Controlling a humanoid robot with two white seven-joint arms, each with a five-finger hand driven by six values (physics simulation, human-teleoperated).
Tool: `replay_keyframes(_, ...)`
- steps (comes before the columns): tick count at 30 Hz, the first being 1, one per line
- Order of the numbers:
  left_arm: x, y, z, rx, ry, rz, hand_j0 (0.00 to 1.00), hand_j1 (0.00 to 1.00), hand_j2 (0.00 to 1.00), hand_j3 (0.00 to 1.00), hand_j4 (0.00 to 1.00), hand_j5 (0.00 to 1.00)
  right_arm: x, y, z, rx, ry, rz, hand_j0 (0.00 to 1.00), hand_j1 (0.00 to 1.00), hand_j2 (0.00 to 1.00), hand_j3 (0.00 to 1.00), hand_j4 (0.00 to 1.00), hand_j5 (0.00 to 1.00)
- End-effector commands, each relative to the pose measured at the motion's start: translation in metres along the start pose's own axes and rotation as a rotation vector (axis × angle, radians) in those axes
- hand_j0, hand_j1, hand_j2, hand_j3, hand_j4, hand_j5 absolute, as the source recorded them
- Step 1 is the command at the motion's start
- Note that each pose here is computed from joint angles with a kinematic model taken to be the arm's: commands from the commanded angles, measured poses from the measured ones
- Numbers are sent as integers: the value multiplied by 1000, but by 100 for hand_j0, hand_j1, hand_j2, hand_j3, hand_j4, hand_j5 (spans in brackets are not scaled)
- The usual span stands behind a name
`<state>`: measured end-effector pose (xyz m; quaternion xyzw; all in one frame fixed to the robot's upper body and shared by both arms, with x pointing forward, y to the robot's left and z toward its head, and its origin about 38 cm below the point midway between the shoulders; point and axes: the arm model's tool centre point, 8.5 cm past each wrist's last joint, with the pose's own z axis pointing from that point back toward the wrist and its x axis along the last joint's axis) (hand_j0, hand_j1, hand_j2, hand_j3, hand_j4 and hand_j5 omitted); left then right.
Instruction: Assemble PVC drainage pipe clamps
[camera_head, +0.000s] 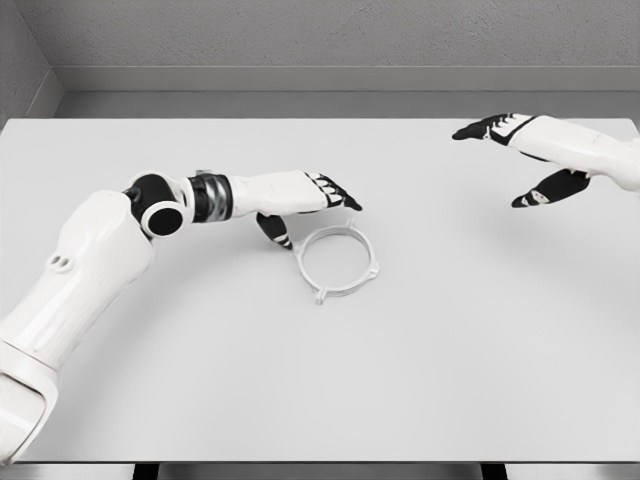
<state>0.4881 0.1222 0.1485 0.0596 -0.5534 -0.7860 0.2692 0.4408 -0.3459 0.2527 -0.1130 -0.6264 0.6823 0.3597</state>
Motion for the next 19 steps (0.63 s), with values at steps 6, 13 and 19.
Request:
replay_keyframes(6, -5, 7, 6, 20, 9, 7, 100, 100, 100, 100, 100, 100, 8, -6, 1, -2, -17, 20, 100, 100, 100, 100, 100, 100)
replay_keyframes(13, -44, 28, 69, 185, 57, 154, 100, 100, 100, 100, 100, 100, 7, -5, 1, -2, -16, 19, 100, 100, 100, 100, 100, 100)
replay_keyframes(19, -52, 21, 73, 187, 76, 185, 100, 100, 100, 100, 100, 100, 7, -5, 1, -2, -17, 17, 100, 100, 100, 100, 100, 100)
